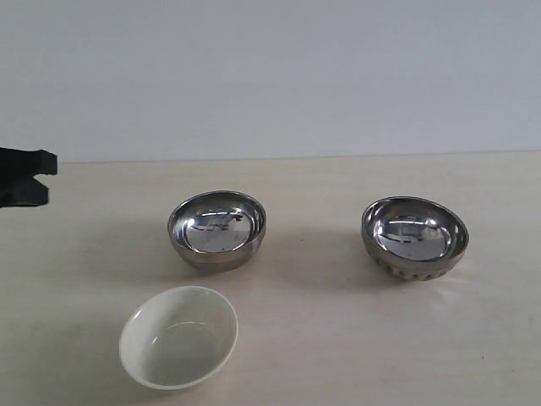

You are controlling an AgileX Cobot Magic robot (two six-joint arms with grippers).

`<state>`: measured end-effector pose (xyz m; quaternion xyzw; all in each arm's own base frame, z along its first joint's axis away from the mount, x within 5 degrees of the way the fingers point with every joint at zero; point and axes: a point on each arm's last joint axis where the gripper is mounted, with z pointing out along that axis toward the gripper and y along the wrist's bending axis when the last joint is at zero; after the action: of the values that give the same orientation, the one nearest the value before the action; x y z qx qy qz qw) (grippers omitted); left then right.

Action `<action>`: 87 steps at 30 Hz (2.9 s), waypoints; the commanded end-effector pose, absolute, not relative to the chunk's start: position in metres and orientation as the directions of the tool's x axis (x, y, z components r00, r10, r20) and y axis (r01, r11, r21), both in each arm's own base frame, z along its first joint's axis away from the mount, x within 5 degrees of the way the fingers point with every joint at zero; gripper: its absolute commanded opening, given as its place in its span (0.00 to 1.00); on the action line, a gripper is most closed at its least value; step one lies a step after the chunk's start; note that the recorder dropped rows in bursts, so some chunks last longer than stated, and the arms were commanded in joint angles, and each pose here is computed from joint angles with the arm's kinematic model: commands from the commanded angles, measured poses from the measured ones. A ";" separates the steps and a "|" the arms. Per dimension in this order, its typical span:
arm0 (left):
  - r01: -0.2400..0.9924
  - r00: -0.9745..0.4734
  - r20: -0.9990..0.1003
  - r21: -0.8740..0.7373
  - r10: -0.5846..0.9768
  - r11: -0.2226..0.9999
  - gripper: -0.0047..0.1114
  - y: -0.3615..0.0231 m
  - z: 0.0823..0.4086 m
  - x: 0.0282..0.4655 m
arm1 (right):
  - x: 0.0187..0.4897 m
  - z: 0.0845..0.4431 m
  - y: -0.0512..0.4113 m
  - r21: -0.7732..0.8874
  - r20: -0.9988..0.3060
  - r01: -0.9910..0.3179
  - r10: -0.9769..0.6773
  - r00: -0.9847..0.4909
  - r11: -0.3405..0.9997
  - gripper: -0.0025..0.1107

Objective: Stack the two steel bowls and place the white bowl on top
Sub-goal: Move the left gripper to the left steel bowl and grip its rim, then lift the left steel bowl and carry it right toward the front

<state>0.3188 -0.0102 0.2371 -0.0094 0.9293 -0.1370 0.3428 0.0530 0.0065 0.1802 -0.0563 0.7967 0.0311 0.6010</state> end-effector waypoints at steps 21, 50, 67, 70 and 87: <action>0.357 -0.805 -0.585 -0.342 0.101 0.869 0.83 -0.100 0.184 0.402 | 0.053 0.181 0.006 -0.031 -0.964 -0.124 -0.062 -0.260 0.992 0.02; 0.294 -0.829 -0.553 -0.307 0.081 0.905 0.74 -0.139 0.106 0.428 | 0.053 0.181 0.006 -0.031 -0.964 -0.124 -0.062 -0.260 0.992 0.02; 0.277 -0.826 -0.563 -0.411 -0.003 0.869 0.07 -0.145 0.140 0.425 | 0.053 0.181 0.006 -0.031 -0.964 -0.124 -0.062 -0.260 0.992 0.02; 0.297 -0.804 -0.595 -0.410 -0.005 0.862 0.07 -0.144 0.160 0.422 | 0.053 0.181 0.006 -0.031 -0.964 -0.124 -0.062 -0.260 0.992 0.02; 0.556 -0.731 -0.652 -0.397 0.201 0.730 0.07 -0.195 0.225 0.377 | 0.053 0.181 0.006 -0.031 -0.964 -0.124 -0.062 -0.260 0.992 0.02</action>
<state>0.3908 -0.1774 0.2178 0.1743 0.8889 -0.2946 0.3044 0.0530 0.0065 0.1802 -0.0563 0.7967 0.0311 0.6010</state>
